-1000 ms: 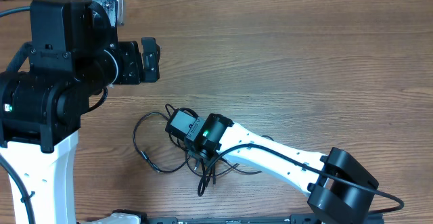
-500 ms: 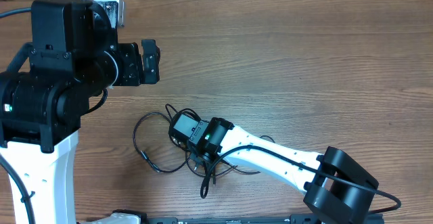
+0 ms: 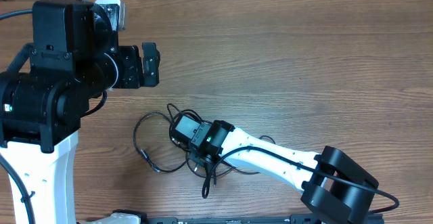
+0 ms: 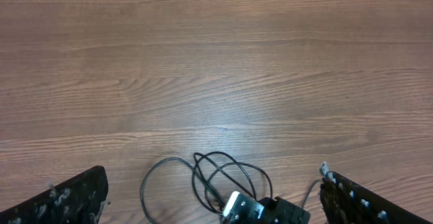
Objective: Untangle cables
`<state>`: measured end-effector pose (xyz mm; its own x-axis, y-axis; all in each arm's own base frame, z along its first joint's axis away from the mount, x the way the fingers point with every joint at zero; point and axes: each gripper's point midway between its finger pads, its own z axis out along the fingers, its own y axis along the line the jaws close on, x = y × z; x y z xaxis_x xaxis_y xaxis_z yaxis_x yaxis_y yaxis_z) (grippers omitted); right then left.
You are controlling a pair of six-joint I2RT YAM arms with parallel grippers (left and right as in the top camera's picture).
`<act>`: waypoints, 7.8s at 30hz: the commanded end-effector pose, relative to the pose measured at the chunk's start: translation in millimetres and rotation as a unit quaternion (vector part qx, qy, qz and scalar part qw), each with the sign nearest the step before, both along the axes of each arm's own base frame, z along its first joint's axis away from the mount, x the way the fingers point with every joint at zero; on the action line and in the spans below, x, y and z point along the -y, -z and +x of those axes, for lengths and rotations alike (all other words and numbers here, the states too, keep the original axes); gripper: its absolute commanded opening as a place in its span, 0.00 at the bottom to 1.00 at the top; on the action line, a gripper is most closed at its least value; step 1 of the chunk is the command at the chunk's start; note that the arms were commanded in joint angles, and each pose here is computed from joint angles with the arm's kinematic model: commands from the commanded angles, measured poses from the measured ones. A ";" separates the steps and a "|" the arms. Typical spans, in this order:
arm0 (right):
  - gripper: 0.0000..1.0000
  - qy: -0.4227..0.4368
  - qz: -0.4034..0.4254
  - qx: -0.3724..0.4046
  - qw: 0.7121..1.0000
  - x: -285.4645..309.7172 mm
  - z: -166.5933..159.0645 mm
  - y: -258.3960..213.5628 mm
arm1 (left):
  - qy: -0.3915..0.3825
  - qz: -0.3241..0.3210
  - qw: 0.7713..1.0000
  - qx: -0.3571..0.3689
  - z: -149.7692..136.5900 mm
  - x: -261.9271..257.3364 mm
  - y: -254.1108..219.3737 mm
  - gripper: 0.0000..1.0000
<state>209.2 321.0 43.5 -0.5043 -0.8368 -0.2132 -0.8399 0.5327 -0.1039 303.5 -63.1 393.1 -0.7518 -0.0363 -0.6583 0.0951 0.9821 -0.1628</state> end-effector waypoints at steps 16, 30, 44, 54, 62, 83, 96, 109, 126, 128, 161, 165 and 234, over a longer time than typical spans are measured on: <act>0.04 0.019 -0.010 0.008 1.000 12.6 11.0 -1.4 | 0.008 0.015 1.000 0.001 1.0 -1.7 1.4 0.99; 0.22 0.019 -0.012 0.007 1.000 13.4 10.5 -1.0 | 0.000 0.026 1.000 -0.007 -1.5 -6.7 4.8 1.00; 0.22 0.024 -0.014 0.006 1.000 21.4 9.7 14.5 | 0.000 0.027 1.000 -0.011 -2.8 -6.9 5.9 1.00; 0.04 0.024 -0.012 0.007 1.000 19.3 11.2 4.9 | -0.001 0.027 1.000 -0.011 -2.8 -7.1 5.9 1.00; 0.04 0.096 0.084 0.043 0.991 -11.6 38.6 -118.9 | -0.003 0.028 1.000 -0.006 -1.1 -7.8 4.7 1.00; 0.04 0.218 0.309 0.179 0.908 56.5 78.5 -348.8 | 0.223 -0.123 0.960 -0.116 36.9 87.2 62.2 1.00; 0.04 0.322 0.242 0.179 0.898 120.5 132.3 -319.8 | 0.194 -0.077 0.966 -0.152 52.3 73.2 93.2 0.93; 0.04 0.306 0.356 0.270 0.841 142.7 106.0 -439.1 | 0.244 -0.126 0.956 -0.106 55.7 99.4 72.0 0.98; 1.00 0.404 0.208 0.238 0.858 195.9 110.8 -372.7 | 0.205 -0.104 0.968 -0.100 58.1 94.0 68.0 1.00; 1.00 0.430 0.192 0.209 0.857 202.2 113.3 -351.8 | 0.149 -0.067 0.982 -0.089 60.5 73.8 64.6 1.00; 0.66 0.700 0.160 -0.155 0.678 84.7 20.9 -32.5 | -0.034 0.037 0.998 -0.026 -2.8 -9.1 12.3 1.00; 0.60 0.729 0.162 -0.120 0.654 98.8 32.3 -30.3 | -0.039 0.043 0.998 -0.028 -4.0 -11.8 13.4 1.00; 0.04 0.242 0.487 0.363 0.757 158.4 38.3 -529.2 | 0.589 -0.132 0.797 -0.025 -5.5 173.1 80.4 1.00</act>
